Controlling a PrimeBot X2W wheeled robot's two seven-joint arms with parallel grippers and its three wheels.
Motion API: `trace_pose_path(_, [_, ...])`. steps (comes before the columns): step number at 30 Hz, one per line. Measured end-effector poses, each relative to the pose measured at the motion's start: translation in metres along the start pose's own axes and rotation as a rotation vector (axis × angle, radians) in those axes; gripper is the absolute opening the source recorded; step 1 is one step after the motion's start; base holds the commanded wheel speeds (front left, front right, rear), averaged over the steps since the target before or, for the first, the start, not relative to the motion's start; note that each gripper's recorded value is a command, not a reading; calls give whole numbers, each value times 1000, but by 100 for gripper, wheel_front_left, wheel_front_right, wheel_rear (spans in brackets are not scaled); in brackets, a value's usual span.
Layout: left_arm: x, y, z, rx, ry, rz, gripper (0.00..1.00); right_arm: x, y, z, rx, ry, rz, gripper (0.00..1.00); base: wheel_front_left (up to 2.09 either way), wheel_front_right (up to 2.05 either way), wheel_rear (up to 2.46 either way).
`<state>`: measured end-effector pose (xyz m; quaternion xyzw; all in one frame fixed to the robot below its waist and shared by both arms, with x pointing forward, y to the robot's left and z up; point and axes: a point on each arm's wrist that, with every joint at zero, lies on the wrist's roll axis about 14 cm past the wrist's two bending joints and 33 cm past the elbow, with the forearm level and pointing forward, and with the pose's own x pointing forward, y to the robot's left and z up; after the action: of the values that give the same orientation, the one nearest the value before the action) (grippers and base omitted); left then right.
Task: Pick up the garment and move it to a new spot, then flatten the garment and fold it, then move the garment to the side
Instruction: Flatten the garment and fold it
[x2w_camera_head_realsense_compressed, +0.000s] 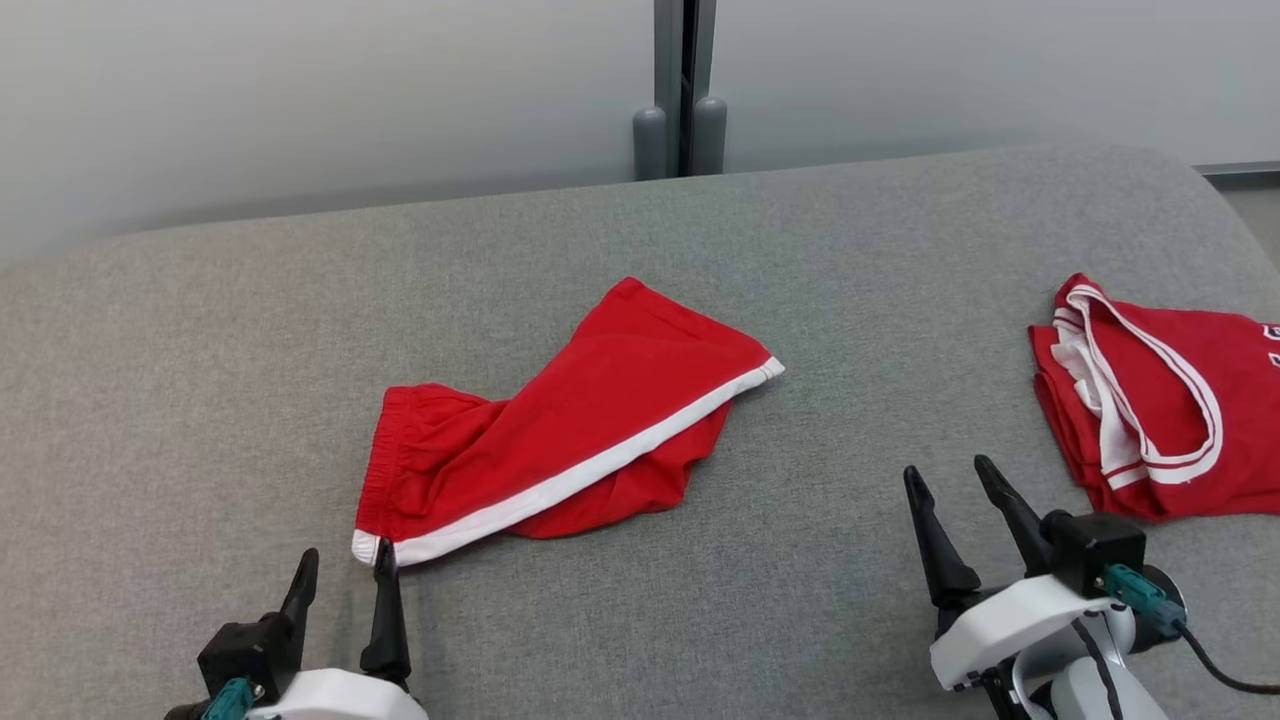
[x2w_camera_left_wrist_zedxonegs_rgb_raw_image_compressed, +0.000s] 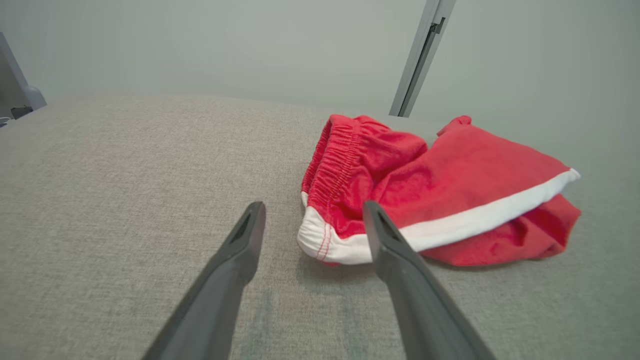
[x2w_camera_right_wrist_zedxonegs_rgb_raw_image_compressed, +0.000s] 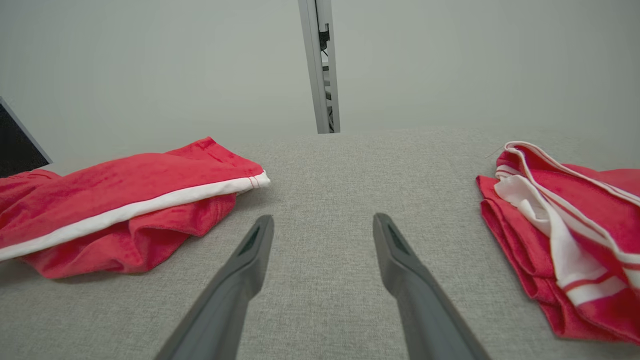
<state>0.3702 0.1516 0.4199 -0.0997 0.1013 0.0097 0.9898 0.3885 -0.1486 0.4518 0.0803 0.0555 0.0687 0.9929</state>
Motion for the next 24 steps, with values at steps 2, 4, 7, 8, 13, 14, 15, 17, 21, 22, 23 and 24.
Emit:
trace_pose_path(2, [5, -2, -5, -8, 17, -4, 100, 7, 2, -1, -3, 6, 10, 100, 0, 0, 0])
trace_pose_path(4, [7, -3, -12, -15, 39, -4, 100, 13, 6, -5, -8, 19, 24, 100, 0, 0, 0])
trace_pose_path(7, [12, -4, -19, -28, 65, -9, 100, 22, 10, -8, -10, 30, 43, 100, 0, 0, 0])
trace_pose_path(8, [14, -4, -20, -31, 68, -9, 100, 25, 12, -8, -12, 30, 49, 100, 0, 0, 0])
trace_pose_path(13, [24, -4, -21, -58, 73, -9, 94, 45, 18, -6, -17, 26, 77, 100, 0, 0, 0])
trace_pose_path(14, [25, -4, -23, -59, 78, -12, 70, 49, 19, -6, -15, 27, 82, 100, 0, 0, 0])
trace_pose_path(15, [25, -4, -23, -59, 78, -12, 36, 49, 19, -6, -15, 27, 82, 100, 0, 0, 0])
trace_pose_path(17, [31, -3, -28, -70, 93, -10, 0, 64, 24, -8, -5, 33, 101, 100, 0, 0, 0])
trace_pose_path(21, [36, 0, -30, -74, 98, -3, 0, 79, 28, -9, 38, 35, 107, 100, 0, 0, 0])
trace_pose_path(22, [37, 0, -31, -76, 100, -4, 0, 83, 28, -10, 59, 40, 105, 100, 0, 0, 0])
trace_pose_path(23, [37, 1, -32, -78, 103, -3, 0, 86, 29, -12, 81, 45, 104, 100, 0, 0, 0])
trace_pose_path(24, [37, 2, -33, -77, 105, -1, 0, 88, 30, -14, 100, 53, 103, 100, 0, 0, 0])
